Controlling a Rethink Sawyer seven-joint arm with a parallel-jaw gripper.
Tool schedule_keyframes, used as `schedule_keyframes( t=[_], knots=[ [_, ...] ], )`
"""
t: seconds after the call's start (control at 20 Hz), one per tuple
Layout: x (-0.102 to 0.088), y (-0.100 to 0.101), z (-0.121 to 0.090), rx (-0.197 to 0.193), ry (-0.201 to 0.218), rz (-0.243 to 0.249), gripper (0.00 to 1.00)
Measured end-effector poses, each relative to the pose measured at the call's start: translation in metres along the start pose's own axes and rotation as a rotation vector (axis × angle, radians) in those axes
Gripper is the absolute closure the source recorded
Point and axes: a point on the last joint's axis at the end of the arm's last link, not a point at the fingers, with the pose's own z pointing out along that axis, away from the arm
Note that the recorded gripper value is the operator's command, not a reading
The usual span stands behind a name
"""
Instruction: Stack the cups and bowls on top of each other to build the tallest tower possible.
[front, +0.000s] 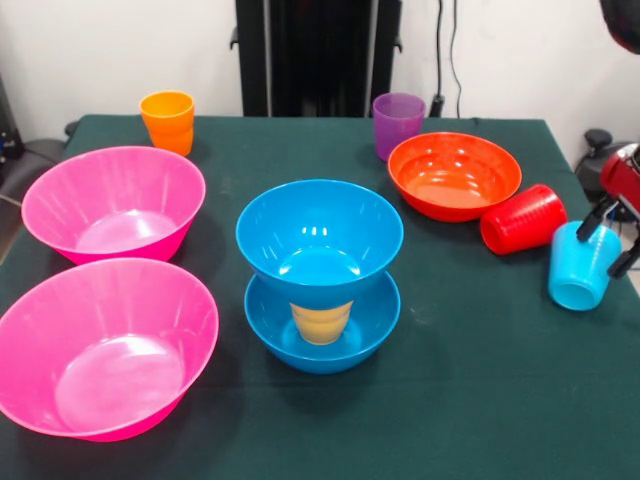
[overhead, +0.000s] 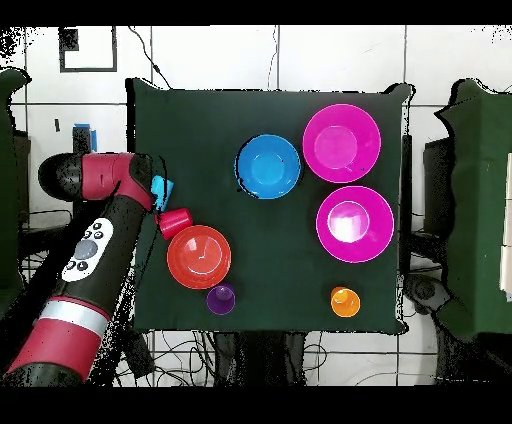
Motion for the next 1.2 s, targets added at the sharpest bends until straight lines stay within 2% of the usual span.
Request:
schedule_keyframes(
  t=[0.25,0.8,1.0,1.2],
  knots=[
    [-0.0011,0.0025,0.0002,-0.002,0.026,0.009,0.0],
    [0.0009,0.0029,-0.0002,-0.001,0.031,0.006,0.0],
    [0.0008,0.0016,0.0012,0.014,0.013,-0.006,0.0],
    [0.0004,-0.0031,0.0065,0.046,-0.026,-0.034,0.0]
  ],
)
